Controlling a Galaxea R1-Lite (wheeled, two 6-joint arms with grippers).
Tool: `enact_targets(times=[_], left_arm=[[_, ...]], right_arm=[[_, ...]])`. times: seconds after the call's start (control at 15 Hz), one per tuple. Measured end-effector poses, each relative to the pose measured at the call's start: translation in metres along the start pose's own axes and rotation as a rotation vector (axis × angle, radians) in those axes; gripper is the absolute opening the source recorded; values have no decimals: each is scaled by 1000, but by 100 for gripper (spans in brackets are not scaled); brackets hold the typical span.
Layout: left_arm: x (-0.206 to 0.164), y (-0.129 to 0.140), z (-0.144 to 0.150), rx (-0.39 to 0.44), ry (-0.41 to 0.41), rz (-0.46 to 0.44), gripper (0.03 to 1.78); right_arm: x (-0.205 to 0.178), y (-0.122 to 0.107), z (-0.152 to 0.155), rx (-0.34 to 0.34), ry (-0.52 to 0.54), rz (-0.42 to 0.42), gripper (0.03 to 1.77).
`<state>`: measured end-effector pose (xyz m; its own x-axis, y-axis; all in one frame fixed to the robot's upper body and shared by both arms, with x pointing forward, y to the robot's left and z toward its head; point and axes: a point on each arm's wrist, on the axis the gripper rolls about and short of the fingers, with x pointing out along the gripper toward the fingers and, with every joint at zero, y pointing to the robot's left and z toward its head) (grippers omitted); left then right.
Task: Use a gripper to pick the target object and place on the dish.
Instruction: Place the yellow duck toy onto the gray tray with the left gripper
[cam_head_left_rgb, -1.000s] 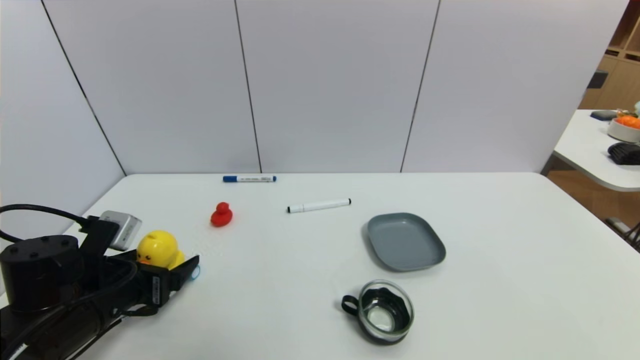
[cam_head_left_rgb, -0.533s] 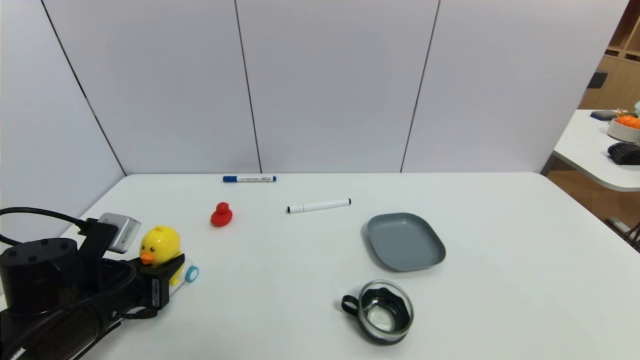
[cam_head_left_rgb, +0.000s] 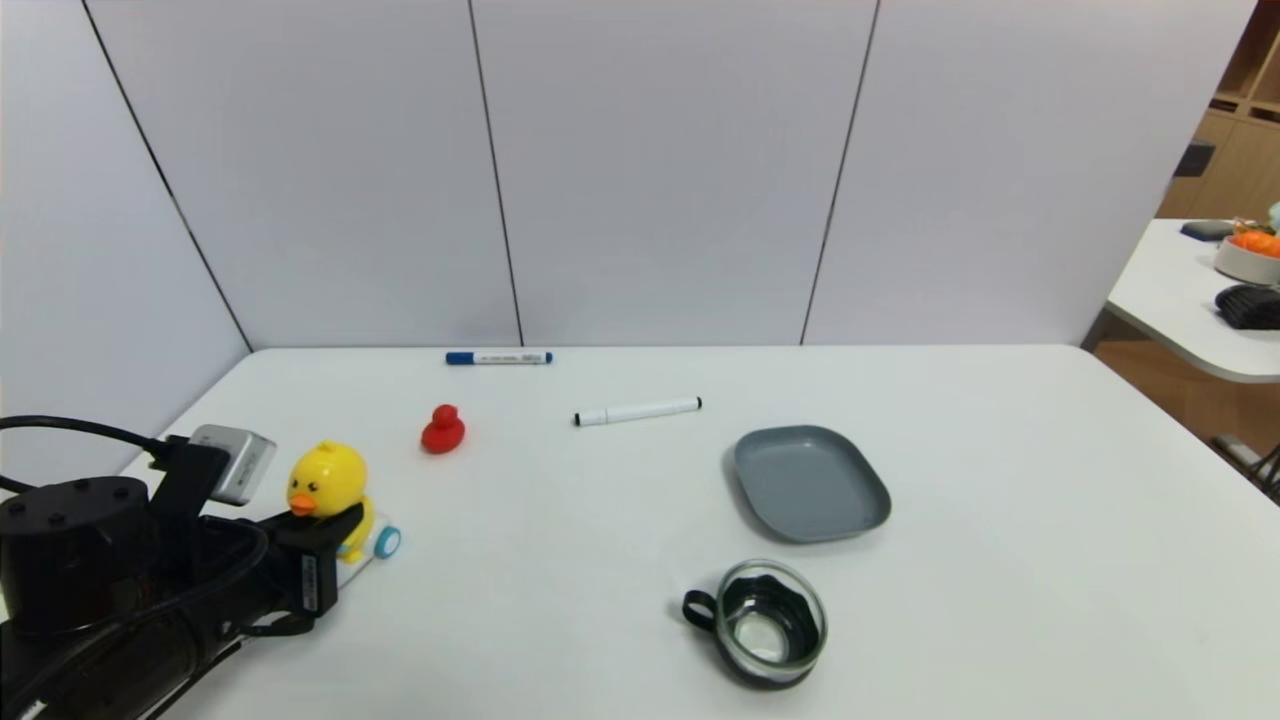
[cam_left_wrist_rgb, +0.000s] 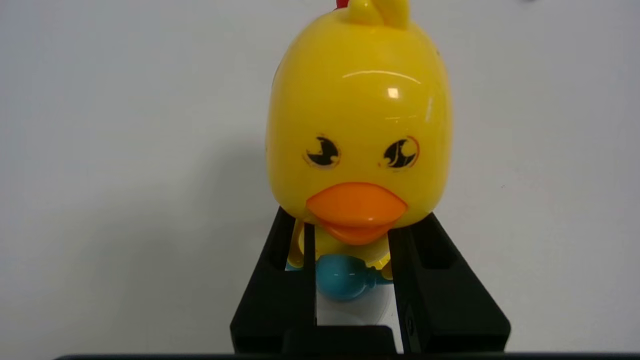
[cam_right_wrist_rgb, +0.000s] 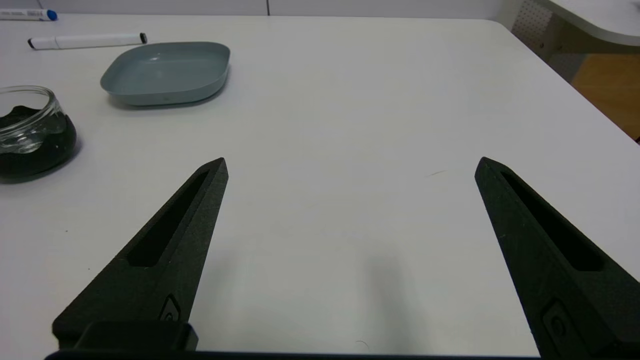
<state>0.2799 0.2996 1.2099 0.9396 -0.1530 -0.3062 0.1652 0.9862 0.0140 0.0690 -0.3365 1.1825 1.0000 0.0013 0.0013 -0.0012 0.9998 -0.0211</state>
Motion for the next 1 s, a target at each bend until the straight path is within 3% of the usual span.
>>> enact_targets(times=[0.53, 0.8, 1.0], left_arm=[[5, -11, 37, 71, -155, -49, 44], [17, -33, 66, 134, -214, -137, 44], [34, -66, 84, 180, -231, -245, 44]], right_arm=[[0, 0, 0, 0, 0, 0, 171], [0, 0, 0, 0, 0, 0, 171], [0, 0, 0, 0, 0, 0, 171]])
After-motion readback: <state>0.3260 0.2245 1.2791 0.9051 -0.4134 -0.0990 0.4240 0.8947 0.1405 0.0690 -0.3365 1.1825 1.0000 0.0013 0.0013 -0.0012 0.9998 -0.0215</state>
